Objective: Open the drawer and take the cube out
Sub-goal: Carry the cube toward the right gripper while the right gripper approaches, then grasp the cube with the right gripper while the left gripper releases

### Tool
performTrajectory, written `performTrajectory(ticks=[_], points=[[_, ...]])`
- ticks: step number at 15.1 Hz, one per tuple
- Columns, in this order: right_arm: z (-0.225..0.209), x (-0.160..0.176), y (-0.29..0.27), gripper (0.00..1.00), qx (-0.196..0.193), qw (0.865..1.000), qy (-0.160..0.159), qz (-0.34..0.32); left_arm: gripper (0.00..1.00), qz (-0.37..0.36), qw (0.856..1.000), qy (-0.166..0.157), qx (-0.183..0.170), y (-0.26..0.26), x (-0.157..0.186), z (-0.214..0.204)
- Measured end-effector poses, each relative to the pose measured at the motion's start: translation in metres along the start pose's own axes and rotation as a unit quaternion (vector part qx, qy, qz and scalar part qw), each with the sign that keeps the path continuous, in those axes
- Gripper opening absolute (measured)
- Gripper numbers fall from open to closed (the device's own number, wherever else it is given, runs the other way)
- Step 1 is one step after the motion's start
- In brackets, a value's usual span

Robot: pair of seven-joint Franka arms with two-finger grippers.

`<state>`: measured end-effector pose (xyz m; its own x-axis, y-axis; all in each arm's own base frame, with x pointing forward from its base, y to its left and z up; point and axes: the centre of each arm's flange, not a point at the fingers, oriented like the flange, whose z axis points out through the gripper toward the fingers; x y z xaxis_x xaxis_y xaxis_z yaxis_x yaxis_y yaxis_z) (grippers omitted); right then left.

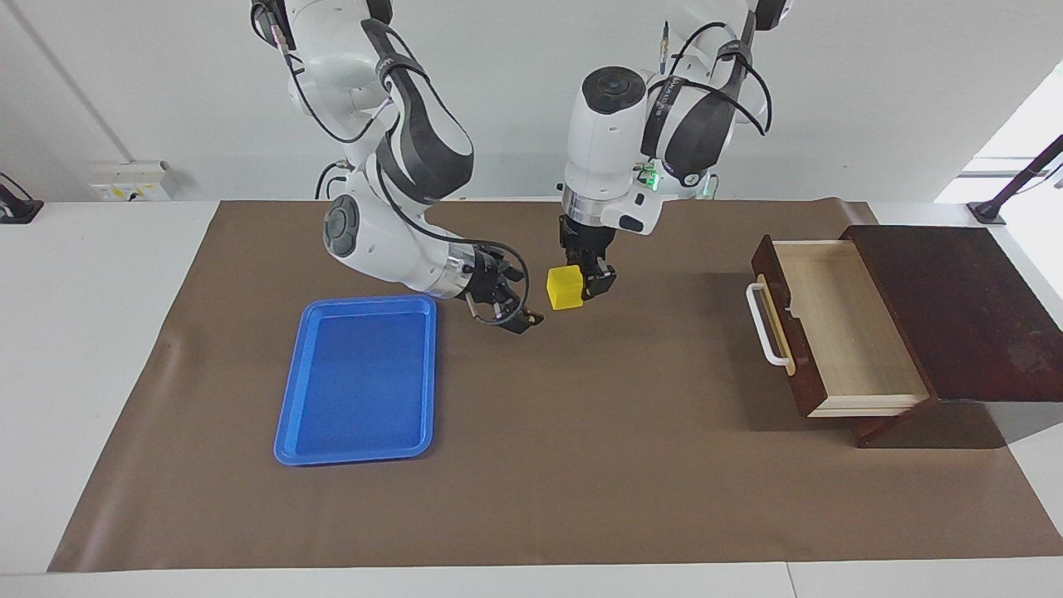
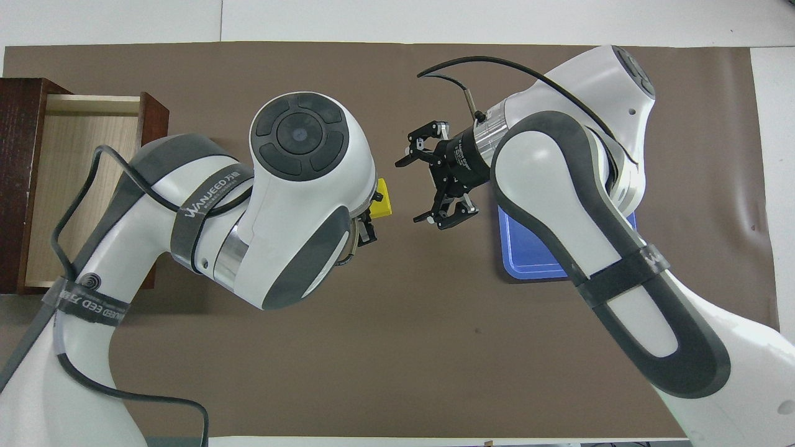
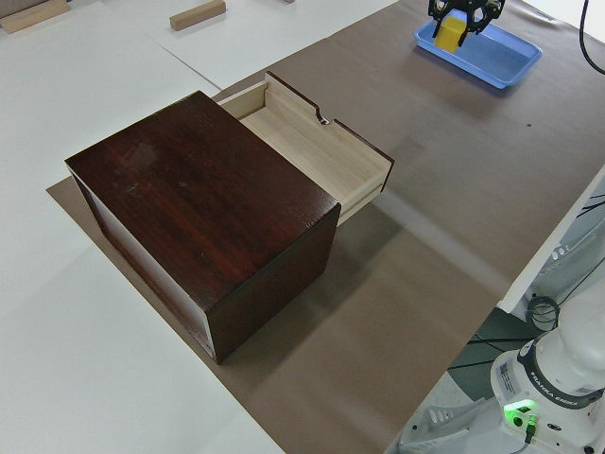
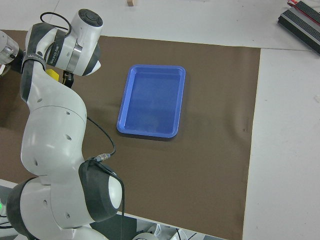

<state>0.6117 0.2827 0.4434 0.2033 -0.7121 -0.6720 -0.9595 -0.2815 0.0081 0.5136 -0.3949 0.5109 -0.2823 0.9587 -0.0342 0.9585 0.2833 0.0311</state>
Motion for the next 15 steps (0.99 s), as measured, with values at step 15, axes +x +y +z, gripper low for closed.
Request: performTrajectory(ticks=[15], points=[[0.009,-0.017,-0.002,0.88,0.001,0.999,0.000,0.039,0.56,-0.029,1.000,0.004,-0.004,0.003,0.001,0.003]])
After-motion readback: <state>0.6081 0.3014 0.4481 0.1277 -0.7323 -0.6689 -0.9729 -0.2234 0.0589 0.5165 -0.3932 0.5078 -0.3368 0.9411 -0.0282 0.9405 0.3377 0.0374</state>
